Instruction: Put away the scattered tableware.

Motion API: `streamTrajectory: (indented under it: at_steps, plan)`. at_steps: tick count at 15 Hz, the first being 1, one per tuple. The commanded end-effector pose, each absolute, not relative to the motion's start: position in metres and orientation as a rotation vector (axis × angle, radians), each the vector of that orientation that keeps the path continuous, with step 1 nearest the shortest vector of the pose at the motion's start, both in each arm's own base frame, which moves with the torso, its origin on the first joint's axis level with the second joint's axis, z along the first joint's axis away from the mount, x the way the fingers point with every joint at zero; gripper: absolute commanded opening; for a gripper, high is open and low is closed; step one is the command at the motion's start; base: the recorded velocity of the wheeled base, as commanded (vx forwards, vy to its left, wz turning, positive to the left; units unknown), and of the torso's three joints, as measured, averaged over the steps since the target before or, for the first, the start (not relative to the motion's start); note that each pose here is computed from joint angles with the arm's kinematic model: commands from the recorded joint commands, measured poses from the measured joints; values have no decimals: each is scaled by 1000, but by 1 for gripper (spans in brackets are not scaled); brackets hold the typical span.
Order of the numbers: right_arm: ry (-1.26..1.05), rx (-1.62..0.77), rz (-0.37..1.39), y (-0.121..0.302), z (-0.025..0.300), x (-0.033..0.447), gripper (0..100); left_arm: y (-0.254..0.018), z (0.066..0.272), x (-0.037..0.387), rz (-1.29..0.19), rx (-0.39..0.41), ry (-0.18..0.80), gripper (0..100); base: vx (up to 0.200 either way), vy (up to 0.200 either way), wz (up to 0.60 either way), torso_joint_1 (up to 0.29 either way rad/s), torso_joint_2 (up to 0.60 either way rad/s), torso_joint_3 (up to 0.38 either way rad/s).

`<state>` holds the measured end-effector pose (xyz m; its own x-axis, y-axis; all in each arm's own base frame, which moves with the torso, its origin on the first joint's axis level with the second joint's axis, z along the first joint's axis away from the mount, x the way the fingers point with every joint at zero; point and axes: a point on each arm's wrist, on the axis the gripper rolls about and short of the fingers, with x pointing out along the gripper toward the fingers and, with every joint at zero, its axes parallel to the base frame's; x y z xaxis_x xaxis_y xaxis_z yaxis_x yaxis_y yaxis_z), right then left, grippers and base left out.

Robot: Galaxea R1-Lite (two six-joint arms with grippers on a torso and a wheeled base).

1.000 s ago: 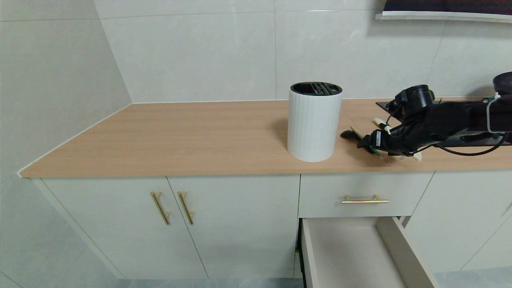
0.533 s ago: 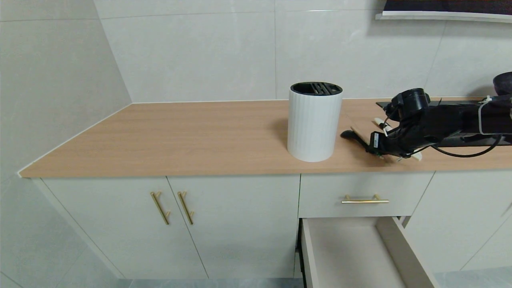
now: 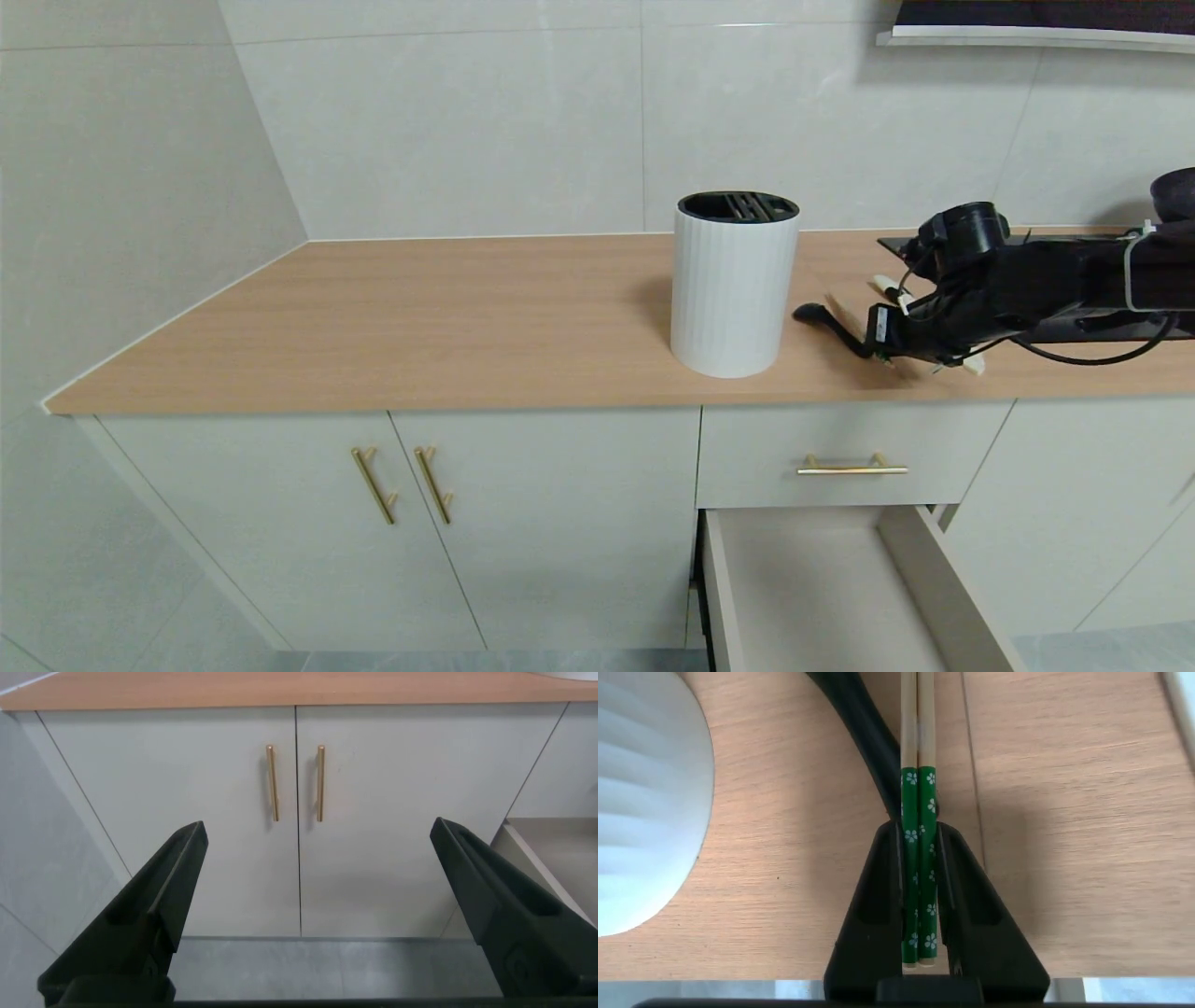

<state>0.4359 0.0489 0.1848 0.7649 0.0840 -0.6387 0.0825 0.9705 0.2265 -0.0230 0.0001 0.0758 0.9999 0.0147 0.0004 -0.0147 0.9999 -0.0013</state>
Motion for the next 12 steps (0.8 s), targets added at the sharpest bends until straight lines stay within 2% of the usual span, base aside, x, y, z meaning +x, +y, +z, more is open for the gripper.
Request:
streamTrajectory:
  at_steps: [1,4,8,10,12]
  plan:
    - [649,254,-5,46,208,425,0,0,76,-23,15,-2,0,100,0,0,0,0,0,0]
    - [596,267,-5,40,240,392,0,0,76,-23,15,-2,0,100,0,0,0,0,0,0]
    - [533,267,9,30,283,287,0,0,76,-23,15,-2,0,100,0,0,0,0,0,0]
    - [535,252,31,30,283,240,0,0,76,-23,15,-2,0,100,0,0,0,0,0,0]
    - [630,207,22,30,278,196,0,0,76,-23,15,-3,0,100,0,0,0,0,0,0]
